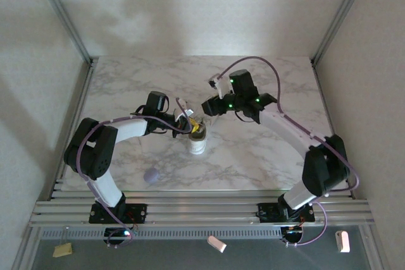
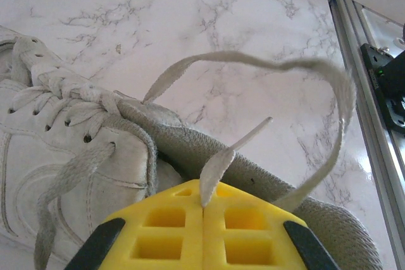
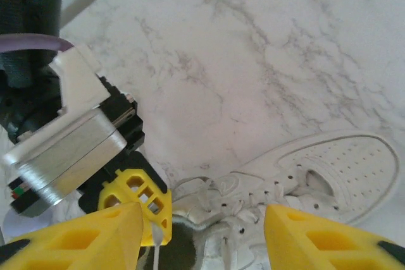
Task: Tie the shoes
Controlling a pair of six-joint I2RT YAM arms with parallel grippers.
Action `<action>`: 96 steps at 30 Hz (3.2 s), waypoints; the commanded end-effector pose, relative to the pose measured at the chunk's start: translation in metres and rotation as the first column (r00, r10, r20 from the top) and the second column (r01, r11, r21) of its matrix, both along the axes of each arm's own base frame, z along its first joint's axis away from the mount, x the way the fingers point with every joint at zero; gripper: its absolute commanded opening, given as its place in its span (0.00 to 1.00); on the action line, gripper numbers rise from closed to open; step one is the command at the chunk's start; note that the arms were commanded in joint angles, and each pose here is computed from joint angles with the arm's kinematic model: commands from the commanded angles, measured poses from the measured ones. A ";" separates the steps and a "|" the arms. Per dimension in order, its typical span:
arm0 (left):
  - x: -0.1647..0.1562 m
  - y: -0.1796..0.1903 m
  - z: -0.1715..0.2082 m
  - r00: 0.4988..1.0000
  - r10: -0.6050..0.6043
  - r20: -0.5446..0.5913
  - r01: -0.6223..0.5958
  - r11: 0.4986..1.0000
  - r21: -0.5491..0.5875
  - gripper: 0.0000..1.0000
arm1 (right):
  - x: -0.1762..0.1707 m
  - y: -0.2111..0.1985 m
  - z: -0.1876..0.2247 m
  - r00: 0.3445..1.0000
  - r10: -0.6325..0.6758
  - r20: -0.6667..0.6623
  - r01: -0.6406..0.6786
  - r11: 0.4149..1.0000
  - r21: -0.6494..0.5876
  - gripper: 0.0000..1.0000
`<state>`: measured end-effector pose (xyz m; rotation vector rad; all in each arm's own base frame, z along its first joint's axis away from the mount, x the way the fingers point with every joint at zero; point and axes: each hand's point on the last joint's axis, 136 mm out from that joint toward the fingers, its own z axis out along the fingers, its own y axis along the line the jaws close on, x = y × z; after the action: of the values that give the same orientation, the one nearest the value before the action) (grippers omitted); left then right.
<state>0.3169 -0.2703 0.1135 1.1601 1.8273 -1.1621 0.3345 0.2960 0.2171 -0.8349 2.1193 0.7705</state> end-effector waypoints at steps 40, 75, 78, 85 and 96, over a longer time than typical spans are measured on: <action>0.005 -0.005 0.001 1.000 0.012 -0.006 -0.012 1.000 0.005 0.00 | -0.047 0.000 -0.118 0.672 -0.292 -0.681 0.603 0.750 0.273 0.41; -0.016 -0.017 0.005 0.997 -0.076 0.008 0.076 0.997 0.013 0.00 | -0.033 0.048 -0.025 0.841 -0.024 -0.540 0.230 0.920 0.318 0.00; -0.018 -0.018 0.006 0.996 -0.087 0.010 0.087 0.996 0.006 0.00 | -0.025 0.052 -0.030 0.826 -0.003 -0.563 0.227 0.917 0.329 0.00; -0.025 -0.017 0.010 0.994 -0.107 0.022 0.107 0.994 -0.020 0.00 | -0.011 0.052 -0.047 0.798 -0.026 -0.603 0.269 0.909 0.317 0.01; -0.024 -0.019 0.014 0.994 -0.109 0.030 0.111 0.993 -0.047 0.00 | -0.004 0.052 -0.056 0.784 -0.027 -0.621 0.263 0.920 0.291 0.22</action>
<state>0.3002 -0.2857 0.1164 1.2407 1.7813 -1.2014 0.3243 0.3488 0.1486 -0.1844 2.4606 1.4356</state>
